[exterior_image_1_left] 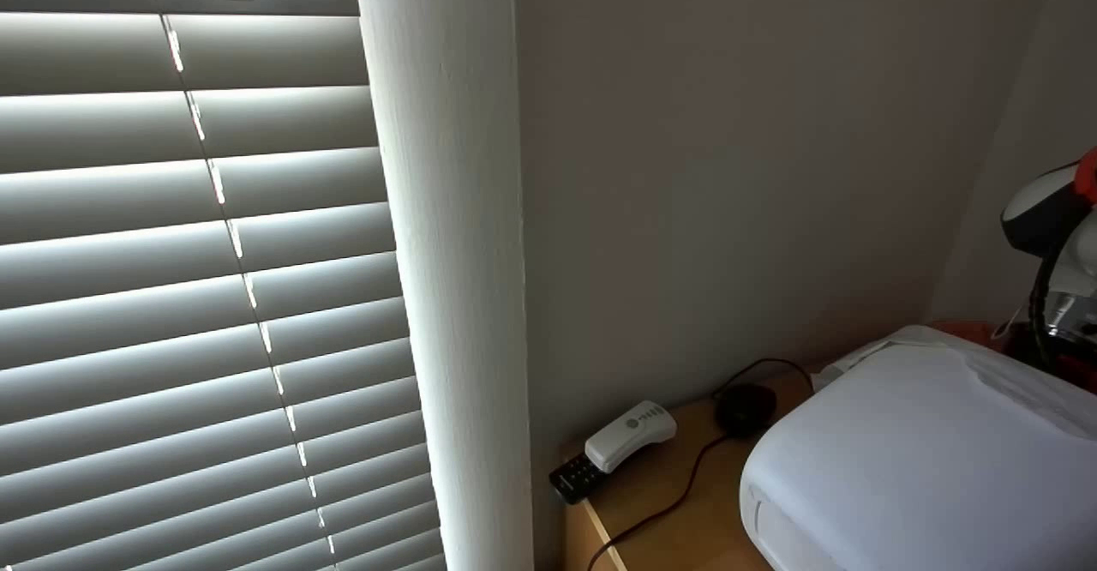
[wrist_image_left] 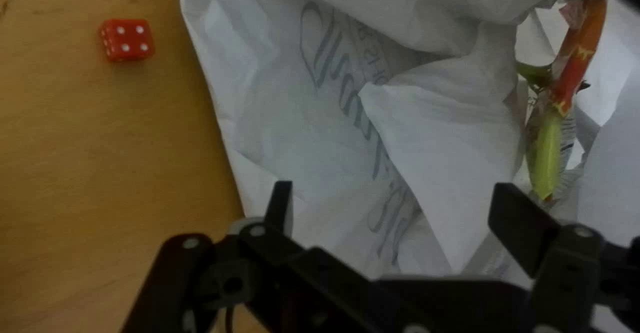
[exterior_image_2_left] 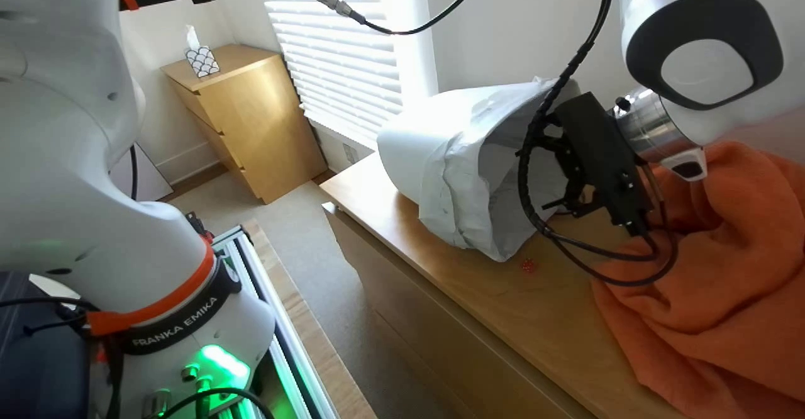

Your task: Lay the bin on its side by pulling it to the right

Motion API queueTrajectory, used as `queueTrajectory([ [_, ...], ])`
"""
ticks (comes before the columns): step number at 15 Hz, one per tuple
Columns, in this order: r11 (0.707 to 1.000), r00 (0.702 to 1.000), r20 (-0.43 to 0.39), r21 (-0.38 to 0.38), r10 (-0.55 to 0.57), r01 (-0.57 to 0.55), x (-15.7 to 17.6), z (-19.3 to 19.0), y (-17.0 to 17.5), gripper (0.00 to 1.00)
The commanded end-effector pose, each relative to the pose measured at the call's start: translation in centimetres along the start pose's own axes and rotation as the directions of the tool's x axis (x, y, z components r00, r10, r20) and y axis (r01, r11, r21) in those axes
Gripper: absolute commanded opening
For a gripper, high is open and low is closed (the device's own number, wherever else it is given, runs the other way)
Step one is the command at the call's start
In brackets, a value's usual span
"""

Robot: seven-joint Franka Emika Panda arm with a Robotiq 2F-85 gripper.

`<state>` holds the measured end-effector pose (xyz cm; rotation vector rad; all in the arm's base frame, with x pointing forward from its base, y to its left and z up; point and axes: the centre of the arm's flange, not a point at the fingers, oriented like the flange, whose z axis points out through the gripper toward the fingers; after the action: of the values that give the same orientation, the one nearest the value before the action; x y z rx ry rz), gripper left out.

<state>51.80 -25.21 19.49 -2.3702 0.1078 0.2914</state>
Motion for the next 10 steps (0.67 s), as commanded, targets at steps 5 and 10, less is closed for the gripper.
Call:
queueTrajectory([
  [5, 1.0, 1.0, -0.006, -0.008, 0.027, -0.027, -1.9, -0.3, 0.1, 1.0],
  [10, 0.999, 0.999, -0.028, -0.034, 0.026, -0.027, -3.4, -2.7, 0.4, 1.0],
])
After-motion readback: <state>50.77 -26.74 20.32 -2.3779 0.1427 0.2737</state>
